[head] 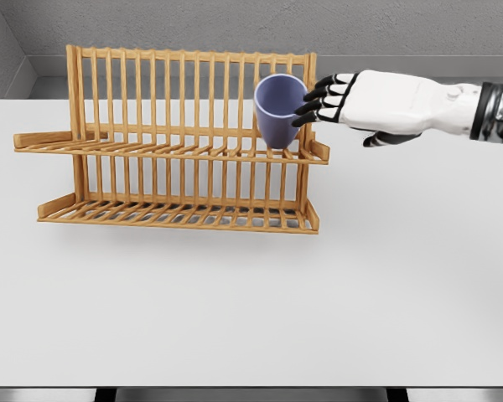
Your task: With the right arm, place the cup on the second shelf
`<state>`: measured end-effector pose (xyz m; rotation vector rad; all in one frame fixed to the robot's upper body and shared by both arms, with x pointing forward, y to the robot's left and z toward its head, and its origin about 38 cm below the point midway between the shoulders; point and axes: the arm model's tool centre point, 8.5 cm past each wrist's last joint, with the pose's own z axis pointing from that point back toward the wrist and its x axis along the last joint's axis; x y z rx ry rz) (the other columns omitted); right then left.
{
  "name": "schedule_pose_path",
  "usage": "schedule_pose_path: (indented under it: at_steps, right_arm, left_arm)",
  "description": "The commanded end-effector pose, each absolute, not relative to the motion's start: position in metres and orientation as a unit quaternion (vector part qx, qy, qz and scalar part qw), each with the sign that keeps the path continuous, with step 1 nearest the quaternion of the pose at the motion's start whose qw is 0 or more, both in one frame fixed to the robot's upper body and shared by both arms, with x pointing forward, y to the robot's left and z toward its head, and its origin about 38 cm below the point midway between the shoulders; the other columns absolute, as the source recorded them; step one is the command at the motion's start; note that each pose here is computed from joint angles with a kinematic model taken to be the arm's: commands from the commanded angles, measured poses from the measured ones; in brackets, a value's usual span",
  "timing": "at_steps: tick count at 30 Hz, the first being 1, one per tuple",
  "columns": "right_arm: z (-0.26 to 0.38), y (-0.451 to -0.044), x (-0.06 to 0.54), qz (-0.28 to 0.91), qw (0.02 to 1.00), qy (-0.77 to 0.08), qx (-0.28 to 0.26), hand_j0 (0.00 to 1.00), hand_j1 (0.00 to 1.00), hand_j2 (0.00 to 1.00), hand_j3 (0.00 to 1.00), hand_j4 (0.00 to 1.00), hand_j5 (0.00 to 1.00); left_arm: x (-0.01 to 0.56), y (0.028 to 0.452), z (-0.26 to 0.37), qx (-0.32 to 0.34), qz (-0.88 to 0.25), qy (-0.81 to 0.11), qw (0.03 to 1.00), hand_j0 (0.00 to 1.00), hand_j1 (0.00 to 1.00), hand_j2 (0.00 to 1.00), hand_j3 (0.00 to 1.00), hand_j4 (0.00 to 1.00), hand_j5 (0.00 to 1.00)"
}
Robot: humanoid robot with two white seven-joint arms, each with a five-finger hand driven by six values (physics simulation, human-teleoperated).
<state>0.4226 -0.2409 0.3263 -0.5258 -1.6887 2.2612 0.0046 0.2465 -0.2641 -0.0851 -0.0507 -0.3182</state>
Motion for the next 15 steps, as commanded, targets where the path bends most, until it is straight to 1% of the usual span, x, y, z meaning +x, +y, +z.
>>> schedule_pose_path:
  at_steps: [1,3,4,5,7,9,11,15]
  right_arm:
    - [0.364,-0.259,0.417,0.752,0.126,-0.607,-0.226,1.00,1.00,1.00,1.00,1.00,1.00]
    - [0.385,-0.300,0.409,0.719,0.151,-0.621,-0.273,1.00,1.00,1.00,1.00,1.00,1.00]
    - [0.378,-0.335,0.403,0.701,0.192,-0.622,-0.292,1.00,1.00,1.00,1.00,1.00,1.00]
    - [0.365,-0.366,0.396,0.684,0.233,-0.621,-0.305,1.00,1.00,1.00,1.00,1.00,1.00]
    - [0.317,-0.410,0.381,0.662,0.318,-0.609,-0.298,1.00,1.00,1.00,1.00,1.00,1.00]
    - [0.285,-0.433,0.381,0.641,0.374,-0.606,-0.287,1.00,1.00,1.00,1.00,1.00,1.00]
    - [0.261,-0.430,0.380,0.633,0.394,-0.611,-0.267,1.00,1.00,1.00,1.00,1.00,1.00]
    - [0.254,-0.431,0.377,0.635,0.401,-0.607,-0.262,1.00,1.00,1.00,1.00,1.00,1.00]
  left_arm:
    - [0.005,0.247,-0.264,-0.042,-0.158,-0.025,0.986,1.00,1.00,1.00,1.00,1.00,1.00]
    - [0.005,0.247,-0.264,-0.042,-0.158,-0.025,0.986,1.00,1.00,1.00,1.00,1.00,1.00]
    - [0.005,0.247,-0.264,-0.042,-0.158,-0.025,0.986,1.00,1.00,1.00,1.00,1.00,1.00]
    - [0.005,0.247,-0.264,-0.042,-0.158,-0.025,0.986,1.00,1.00,1.00,1.00,1.00,1.00]
    - [0.005,0.247,-0.264,-0.042,-0.158,-0.025,0.986,1.00,1.00,1.00,1.00,1.00,1.00]
    - [0.005,0.247,-0.264,-0.042,-0.158,-0.025,0.986,1.00,1.00,1.00,1.00,1.00,1.00]
    - [0.005,0.247,-0.264,-0.042,-0.158,-0.025,0.986,1.00,1.00,1.00,1.00,1.00,1.00]
    - [0.006,0.246,-0.264,-0.043,-0.153,-0.028,0.987,1.00,1.00,1.00,1.00,1.00,1.00]
